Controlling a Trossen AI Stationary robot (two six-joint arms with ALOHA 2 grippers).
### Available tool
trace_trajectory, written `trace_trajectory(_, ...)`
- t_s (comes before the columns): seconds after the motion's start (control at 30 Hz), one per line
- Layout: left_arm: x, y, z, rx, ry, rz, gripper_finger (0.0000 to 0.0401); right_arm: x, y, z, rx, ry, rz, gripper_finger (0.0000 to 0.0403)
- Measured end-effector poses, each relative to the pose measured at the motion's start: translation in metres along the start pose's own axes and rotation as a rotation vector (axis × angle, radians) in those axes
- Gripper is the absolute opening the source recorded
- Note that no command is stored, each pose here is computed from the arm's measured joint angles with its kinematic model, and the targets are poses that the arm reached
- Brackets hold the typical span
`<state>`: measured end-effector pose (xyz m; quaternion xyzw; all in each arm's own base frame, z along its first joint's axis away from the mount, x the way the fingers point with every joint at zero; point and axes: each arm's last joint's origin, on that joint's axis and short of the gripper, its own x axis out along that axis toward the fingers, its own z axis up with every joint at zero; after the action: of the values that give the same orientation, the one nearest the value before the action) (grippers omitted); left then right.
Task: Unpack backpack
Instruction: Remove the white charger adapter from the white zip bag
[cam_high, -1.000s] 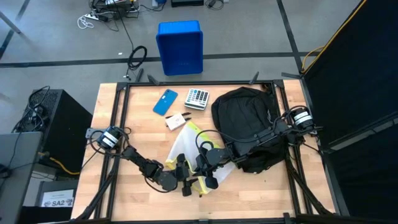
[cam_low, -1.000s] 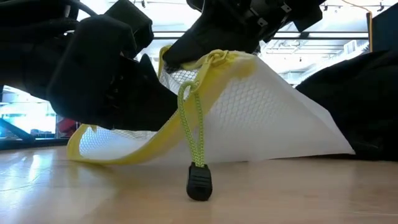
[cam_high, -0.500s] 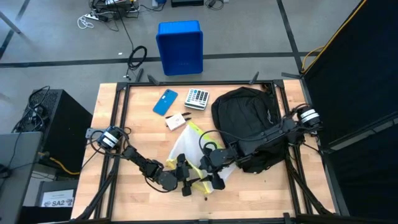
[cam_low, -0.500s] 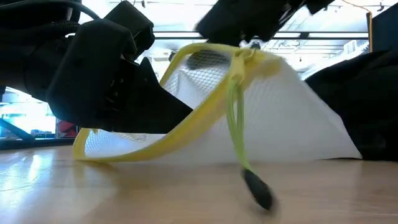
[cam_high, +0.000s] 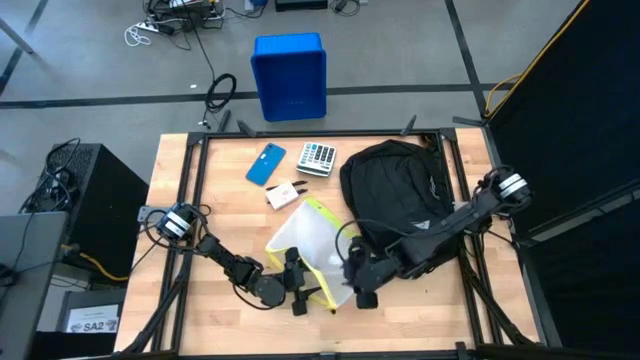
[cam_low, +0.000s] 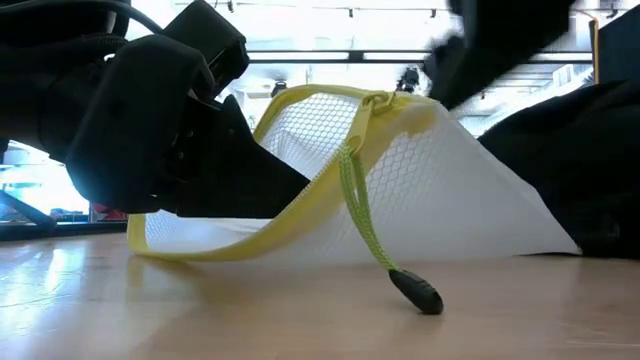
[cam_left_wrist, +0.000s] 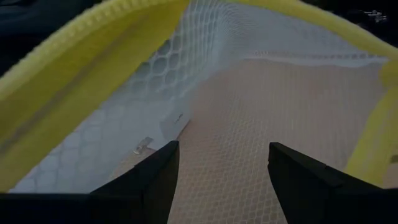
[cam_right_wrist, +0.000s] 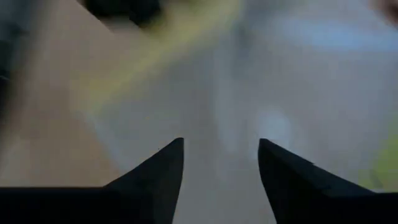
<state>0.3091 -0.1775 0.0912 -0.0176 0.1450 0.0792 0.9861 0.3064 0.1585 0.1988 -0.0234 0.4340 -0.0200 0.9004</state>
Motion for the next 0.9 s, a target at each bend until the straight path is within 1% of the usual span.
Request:
trace_trajectory(0.03, 0.0, 0.0, 0.0, 0.0, 0.001, -0.004, 0.0214, 0.004, -0.004, -0.007, 0.006, 0.044, -0.059, 0.0158)
trace_trajectory(0.1, 0.001, 0.001, 0.0, -0.005, 0.004, -0.011, 0.0215, 0.013, -0.013, -0.016, 0.03, 0.103, -0.13, 0.0134)
trace_trajectory(0.2, 0.003, 0.003, 0.0, -0.007, 0.009, -0.009, 0.0225, 0.025, -0.026, -0.021, 0.068, 0.117, -0.16, 0.0096)
trace_trajectory(0.3, 0.006, 0.007, 0.001, -0.006, 0.017, 0.005, 0.0242, 0.034, -0.04, -0.022, 0.085, 0.124, -0.151, 0.0059)
trace_trajectory(0.47, 0.013, 0.018, -0.001, -0.016, 0.049, 0.045, 0.0278, 0.046, -0.059, -0.018, 0.104, 0.087, -0.059, 0.0015)
trace_trajectory(0.53, 0.015, 0.021, -0.001, -0.016, 0.052, 0.056, 0.029, 0.05, -0.063, -0.017, 0.116, 0.054, -0.003, 0.0006)
trace_trajectory(0.6, 0.017, 0.024, 0.0, -0.021, 0.05, 0.065, 0.0299, 0.052, -0.066, -0.018, 0.124, 0.051, 0.024, 0.0002)
trace_trajectory(0.8, 0.022, 0.029, 0.004, -0.006, 0.039, 0.079, 0.0308, 0.055, -0.069, -0.023, 0.134, 0.045, 0.034, 0.0007)
trace_trajectory(0.9, 0.026, 0.028, 0.01, 0.0, 0.033, 0.055, 0.0308, 0.056, -0.068, -0.024, 0.147, 0.026, 0.045, 0.0014)
